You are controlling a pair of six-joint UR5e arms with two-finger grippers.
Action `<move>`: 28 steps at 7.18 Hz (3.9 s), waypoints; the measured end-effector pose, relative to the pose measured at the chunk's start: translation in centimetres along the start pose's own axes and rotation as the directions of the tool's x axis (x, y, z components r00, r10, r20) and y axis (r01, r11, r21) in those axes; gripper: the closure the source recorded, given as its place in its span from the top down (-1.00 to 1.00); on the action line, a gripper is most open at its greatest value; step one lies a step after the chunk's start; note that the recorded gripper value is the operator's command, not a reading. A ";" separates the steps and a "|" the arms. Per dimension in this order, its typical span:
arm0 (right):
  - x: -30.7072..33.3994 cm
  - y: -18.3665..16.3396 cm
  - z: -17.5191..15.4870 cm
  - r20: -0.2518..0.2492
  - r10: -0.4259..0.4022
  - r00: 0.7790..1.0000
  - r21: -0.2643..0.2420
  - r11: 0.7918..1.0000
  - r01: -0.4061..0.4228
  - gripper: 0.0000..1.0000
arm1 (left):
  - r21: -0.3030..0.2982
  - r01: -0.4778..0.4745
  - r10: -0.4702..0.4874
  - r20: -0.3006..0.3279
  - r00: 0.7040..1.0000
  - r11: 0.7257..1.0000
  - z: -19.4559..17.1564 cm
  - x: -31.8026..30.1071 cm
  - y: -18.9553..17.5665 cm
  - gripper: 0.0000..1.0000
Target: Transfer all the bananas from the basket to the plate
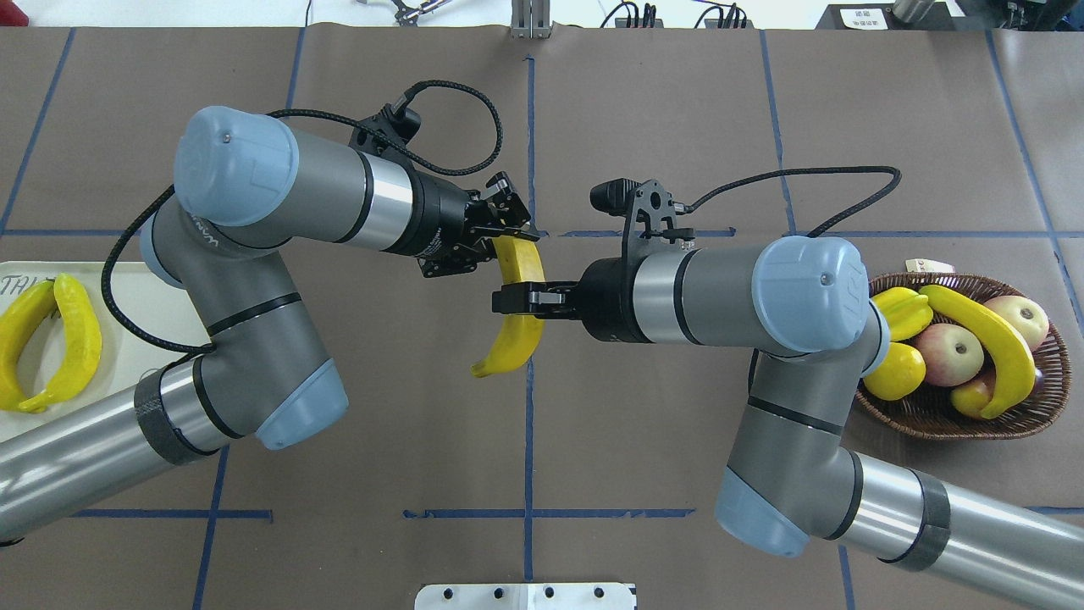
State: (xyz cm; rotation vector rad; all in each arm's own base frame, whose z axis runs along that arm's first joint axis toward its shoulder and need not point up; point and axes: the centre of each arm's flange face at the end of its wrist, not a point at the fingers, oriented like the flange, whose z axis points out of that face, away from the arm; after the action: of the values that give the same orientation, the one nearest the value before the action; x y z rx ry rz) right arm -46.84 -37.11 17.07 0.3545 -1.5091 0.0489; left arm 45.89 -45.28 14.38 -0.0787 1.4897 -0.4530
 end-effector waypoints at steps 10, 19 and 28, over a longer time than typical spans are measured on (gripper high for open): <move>-0.7 -2.3 -5.4 -0.268 0.084 0.960 -0.046 0.994 -0.100 0.99 | 0.212 0.118 -0.168 0.233 0.958 0.970 -3.5 -7.6 -9.3 -1.00; 5.2 -7.9 -11.4 -0.615 -0.013 0.788 -0.139 0.986 -0.092 0.99 | 0.214 -0.046 -0.128 0.727 0.675 0.976 -12.1 -28.8 -16.0 -1.00; 4.7 -7.7 -11.7 -0.607 -0.014 0.795 -0.138 0.987 -0.088 0.99 | 0.346 -0.015 -0.219 0.625 0.750 0.938 -15.5 -39.1 -25.1 1.00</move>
State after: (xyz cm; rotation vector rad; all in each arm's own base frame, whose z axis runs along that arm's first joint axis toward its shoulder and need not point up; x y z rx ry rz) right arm -33.24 -42.23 19.89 0.1525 -0.8666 0.0659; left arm 24.16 -51.49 57.84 -0.0463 0.6940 -0.6808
